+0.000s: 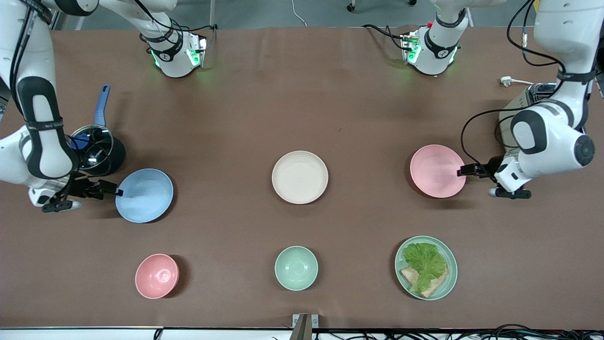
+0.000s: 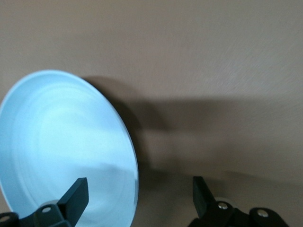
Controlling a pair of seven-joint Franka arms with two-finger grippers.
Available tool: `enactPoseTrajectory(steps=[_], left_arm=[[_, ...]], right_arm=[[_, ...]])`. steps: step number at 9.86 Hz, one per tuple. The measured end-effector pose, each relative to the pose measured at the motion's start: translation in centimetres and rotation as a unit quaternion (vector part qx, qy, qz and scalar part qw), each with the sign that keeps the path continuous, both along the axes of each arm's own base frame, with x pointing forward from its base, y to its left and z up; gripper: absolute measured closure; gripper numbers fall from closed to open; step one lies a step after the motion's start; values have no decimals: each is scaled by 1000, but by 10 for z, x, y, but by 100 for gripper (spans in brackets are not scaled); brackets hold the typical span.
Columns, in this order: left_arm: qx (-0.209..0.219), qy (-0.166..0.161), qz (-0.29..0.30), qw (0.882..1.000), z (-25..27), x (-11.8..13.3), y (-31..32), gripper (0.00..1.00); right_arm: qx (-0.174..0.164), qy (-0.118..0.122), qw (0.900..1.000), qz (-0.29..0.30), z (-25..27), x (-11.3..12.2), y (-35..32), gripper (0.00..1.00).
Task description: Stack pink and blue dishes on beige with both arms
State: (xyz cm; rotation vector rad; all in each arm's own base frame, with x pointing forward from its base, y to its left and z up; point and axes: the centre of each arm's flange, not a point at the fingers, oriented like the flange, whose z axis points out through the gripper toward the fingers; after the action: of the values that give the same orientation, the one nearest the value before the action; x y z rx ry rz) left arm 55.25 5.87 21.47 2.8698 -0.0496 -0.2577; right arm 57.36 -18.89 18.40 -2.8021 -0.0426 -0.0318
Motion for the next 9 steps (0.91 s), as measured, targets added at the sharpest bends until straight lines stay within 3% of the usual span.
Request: enactPoseTrajectory(steps=[1,3,6,7,8,9], left_arm=[[-1,10,0,1000,-13,-3,0,15],[0,22,-4,1000,-28,-7,3,23],[0,21,-8,1000,-31,-8,9,69],[1,18,-9,1000,-28,-6,9,83],[0,11,-12,1000,-23,-3,8,96],[-2,1,-15,1000,-10,2,6,95]], right_arm=[[5,4,1000,-2,-6,-2,3,12],[10,7,1000,-2,-9,-4,8,44],[35,17,999,-5,4,6,11,89],[47,21,999,-3,14,13,12,96],[52,30,998,-1,27,19,11,96],[40,47,998,5,48,28,8,96]])
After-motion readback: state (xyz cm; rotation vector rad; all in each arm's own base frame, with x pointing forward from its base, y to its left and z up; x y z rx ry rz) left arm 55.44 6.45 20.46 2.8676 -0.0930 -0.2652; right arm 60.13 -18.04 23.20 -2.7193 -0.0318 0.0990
